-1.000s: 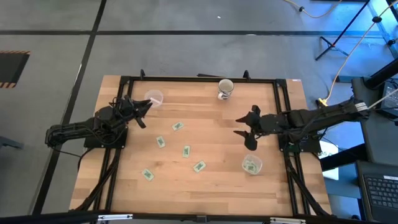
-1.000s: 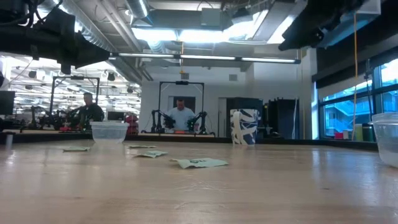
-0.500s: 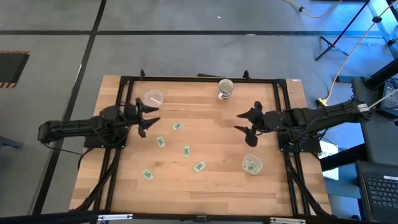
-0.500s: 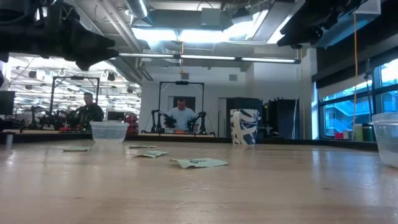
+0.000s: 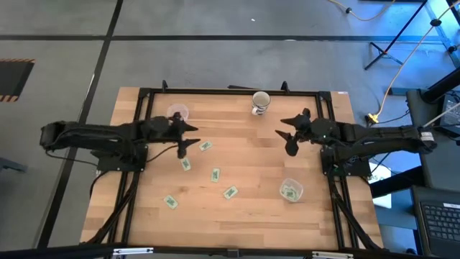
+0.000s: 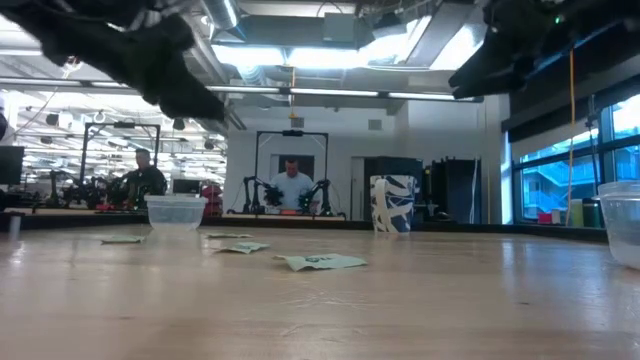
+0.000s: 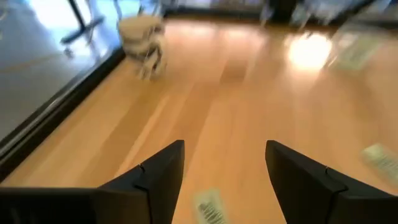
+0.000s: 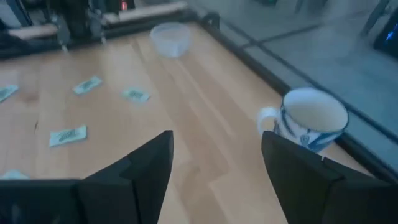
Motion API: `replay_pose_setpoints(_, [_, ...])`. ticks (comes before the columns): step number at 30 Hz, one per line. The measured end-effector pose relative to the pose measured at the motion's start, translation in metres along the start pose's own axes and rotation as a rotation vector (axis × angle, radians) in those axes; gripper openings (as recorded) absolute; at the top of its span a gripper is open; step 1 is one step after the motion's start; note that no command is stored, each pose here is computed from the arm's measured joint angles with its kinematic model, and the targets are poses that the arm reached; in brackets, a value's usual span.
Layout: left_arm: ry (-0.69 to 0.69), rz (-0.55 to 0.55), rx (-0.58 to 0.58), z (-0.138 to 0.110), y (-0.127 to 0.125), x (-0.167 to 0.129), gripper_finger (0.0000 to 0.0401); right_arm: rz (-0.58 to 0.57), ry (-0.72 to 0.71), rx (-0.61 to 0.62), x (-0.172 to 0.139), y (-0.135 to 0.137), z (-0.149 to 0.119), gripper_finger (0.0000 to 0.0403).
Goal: Pick and place items into bin
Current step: Put the white stevia packet into the top transparent bin
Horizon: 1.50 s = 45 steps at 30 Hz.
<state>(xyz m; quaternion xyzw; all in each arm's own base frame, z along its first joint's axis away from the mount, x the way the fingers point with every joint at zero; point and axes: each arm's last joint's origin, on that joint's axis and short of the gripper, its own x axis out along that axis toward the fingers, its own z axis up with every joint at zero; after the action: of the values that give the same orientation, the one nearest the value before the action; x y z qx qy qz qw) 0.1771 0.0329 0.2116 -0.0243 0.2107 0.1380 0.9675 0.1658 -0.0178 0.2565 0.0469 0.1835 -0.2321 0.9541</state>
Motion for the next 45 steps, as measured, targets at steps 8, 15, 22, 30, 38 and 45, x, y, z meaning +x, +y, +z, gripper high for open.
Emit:
replay_pose_setpoints(8, [0.148, -0.102, 0.054, 0.023, -0.017, 0.045, 0.0218, -0.065, -0.213, -0.071, 0.006, -0.014, 0.003, 0.0247])
replay_pose_setpoints(15, [0.330, -0.048, 0.032, 0.032, -0.025, 0.078, 0.0220, -0.064, -0.182, -0.094, 0.007, -0.013, -0.001, 0.0247])
replay_pose_setpoints(22, [0.466, 0.022, 0.007, 0.027, -0.028, 0.097, 0.0223, -0.055, -0.040, -0.057, 0.007, -0.012, -0.015, 0.0247])
replay_pose_setpoints(30, [0.583, 0.113, -0.069, 0.016, -0.027, 0.105, 0.0223, -0.061, 0.016, -0.058, 0.008, -0.013, -0.021, 0.0247])
replay_pose_setpoints(38, [0.639, 0.198, -0.051, 0.009, -0.028, 0.104, 0.0224, -0.062, 0.014, -0.069, 0.008, -0.013, -0.021, 0.0247])
replay_pose_setpoints(45, [0.660, 0.217, -0.068, 0.007, -0.028, 0.102, 0.0224, -0.066, 0.007, -0.035, 0.008, -0.014, -0.020, 0.0247])
